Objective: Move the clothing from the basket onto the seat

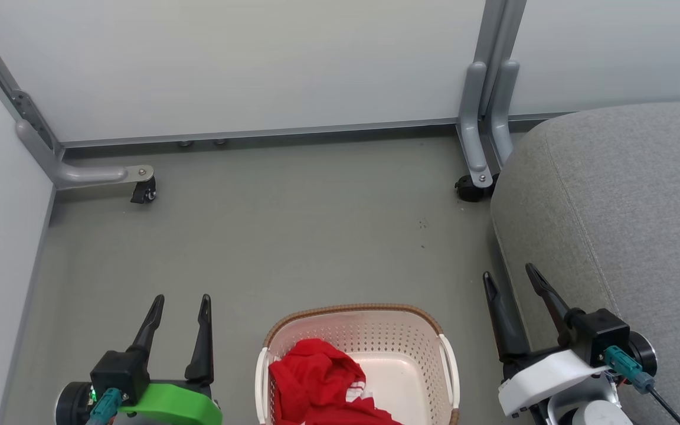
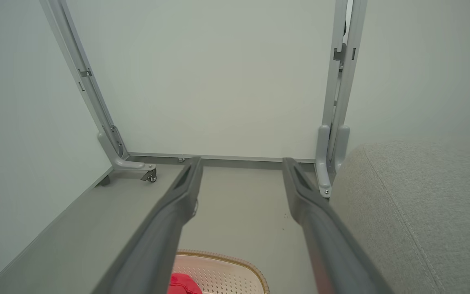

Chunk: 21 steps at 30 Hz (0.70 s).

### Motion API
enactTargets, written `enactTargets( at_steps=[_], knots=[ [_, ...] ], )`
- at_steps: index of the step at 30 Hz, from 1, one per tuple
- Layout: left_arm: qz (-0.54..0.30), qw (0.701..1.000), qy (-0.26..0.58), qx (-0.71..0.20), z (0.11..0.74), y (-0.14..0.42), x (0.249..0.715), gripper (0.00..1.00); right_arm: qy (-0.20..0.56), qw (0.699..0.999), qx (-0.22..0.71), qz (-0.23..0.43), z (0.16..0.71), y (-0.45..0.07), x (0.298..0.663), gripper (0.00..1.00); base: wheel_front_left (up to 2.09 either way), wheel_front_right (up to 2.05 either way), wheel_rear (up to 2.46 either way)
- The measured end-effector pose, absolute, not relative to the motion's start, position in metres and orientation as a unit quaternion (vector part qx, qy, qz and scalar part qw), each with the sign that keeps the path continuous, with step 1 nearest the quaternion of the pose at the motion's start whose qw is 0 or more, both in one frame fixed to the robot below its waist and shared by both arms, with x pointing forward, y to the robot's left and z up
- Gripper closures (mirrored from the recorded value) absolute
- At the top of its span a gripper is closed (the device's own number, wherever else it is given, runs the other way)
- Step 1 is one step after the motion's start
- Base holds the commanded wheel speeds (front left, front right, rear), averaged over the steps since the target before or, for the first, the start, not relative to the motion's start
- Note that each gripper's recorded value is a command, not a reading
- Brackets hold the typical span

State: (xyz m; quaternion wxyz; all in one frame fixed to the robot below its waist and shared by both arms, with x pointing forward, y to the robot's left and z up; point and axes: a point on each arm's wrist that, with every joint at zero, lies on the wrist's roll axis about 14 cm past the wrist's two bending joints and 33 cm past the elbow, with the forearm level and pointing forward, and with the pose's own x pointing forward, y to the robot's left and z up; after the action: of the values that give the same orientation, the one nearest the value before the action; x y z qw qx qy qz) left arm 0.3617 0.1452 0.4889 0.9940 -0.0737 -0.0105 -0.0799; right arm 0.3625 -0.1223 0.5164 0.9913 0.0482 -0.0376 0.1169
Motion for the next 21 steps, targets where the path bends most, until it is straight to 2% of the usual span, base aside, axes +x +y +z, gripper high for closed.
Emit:
enactTargets(
  at_steps=[15, 21],
  knots=[
    [-0.082, 0.994, -0.006, -0.068, 0.486, 0.143, 0.364, 0.0, -0.033, 0.992, 0.049, 0.111, 0.513, -0.126, 0.362, 0.0, 0.0, 0.0, 0.0],
    [-0.189, 0.98, 0.014, -0.061, 0.478, 0.073, 0.38, 0.0, -0.041, 0.993, 0.048, 0.104, 0.518, -0.131, 0.377, 0.0, 0.0, 0.0, 0.0]
  ],
)
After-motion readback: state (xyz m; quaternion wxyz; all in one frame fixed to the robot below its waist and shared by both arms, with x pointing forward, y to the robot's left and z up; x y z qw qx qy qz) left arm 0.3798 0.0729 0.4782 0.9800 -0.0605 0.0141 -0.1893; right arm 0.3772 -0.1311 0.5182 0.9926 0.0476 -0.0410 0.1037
